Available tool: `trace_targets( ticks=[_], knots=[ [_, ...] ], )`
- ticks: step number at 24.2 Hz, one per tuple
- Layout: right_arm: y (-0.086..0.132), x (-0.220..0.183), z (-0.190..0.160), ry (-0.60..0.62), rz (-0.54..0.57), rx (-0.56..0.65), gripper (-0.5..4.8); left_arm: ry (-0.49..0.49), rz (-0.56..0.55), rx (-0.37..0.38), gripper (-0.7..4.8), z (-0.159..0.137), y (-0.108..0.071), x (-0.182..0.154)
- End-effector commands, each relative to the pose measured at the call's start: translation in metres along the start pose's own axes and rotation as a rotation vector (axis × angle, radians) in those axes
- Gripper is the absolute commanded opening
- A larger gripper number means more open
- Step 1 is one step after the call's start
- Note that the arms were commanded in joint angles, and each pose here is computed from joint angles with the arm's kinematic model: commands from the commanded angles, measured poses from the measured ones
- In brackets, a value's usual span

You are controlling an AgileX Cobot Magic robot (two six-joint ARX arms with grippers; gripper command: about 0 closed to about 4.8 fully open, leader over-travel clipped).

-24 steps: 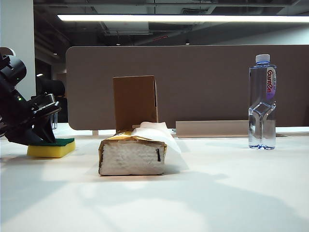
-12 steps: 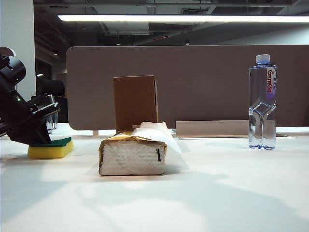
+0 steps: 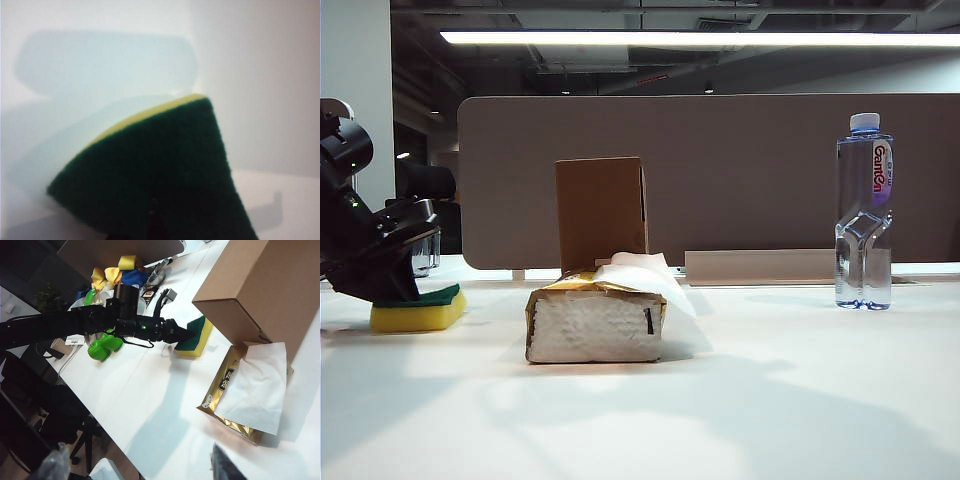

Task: Move the sponge from left to right to wipe the table, avoiding obstacles on the table, and finally reaching the bottle of mineral water.

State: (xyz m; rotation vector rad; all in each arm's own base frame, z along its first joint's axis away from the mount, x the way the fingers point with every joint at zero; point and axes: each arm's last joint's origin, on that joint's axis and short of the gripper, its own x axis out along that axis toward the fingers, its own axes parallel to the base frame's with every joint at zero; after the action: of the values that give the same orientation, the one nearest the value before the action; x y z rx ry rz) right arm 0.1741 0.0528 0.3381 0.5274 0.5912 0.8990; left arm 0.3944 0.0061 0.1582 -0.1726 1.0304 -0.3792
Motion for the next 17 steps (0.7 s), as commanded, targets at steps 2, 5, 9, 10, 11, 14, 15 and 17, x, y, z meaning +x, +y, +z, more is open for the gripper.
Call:
trace_targets(
  ticks=[2, 5, 9, 10, 11, 14, 15, 17],
  knots=[
    [0.002, -0.001, 0.002, -0.011, 0.007, -0.02, 3.64, 0.169, 0.026, -0.055, -0.05, -0.022, 0.001, 0.004],
    [0.002, -0.001, 0.002, -0.011, 0.007, -0.021, 3.64, 0.158, 0.032, -0.049, -0.05, -0.021, -0.001, -0.001],
    [0.002, -0.001, 0.002, -0.011, 0.007, -0.02, 3.64, 0.145, 0.046, -0.034, -0.06, -0.023, -0.004, -0.008],
    [0.002, -0.001, 0.002, -0.011, 0.007, -0.02, 3.64, 0.14, 0.046, -0.032, -0.06, -0.025, -0.005, -0.01],
    [0.002, -0.001, 0.002, -0.011, 0.007, -0.02, 3.64, 0.144, 0.045, -0.035, -0.05, -0.028, -0.005, -0.01],
    [0.002, -0.001, 0.002, -0.011, 0.008, -0.021, 3.64, 0.164, 0.04, -0.043, -0.06, -0.033, -0.005, -0.008],
    [0.002, -0.001, 0.002, -0.011, 0.008, -0.021, 3.64, 0.176, 0.038, -0.046, -0.06, -0.036, -0.006, -0.007],
    [0.002, -0.001, 0.002, -0.011, 0.007, -0.021, 3.64, 0.207, 0.034, -0.055, -0.06, -0.045, -0.007, -0.005]
  ],
)
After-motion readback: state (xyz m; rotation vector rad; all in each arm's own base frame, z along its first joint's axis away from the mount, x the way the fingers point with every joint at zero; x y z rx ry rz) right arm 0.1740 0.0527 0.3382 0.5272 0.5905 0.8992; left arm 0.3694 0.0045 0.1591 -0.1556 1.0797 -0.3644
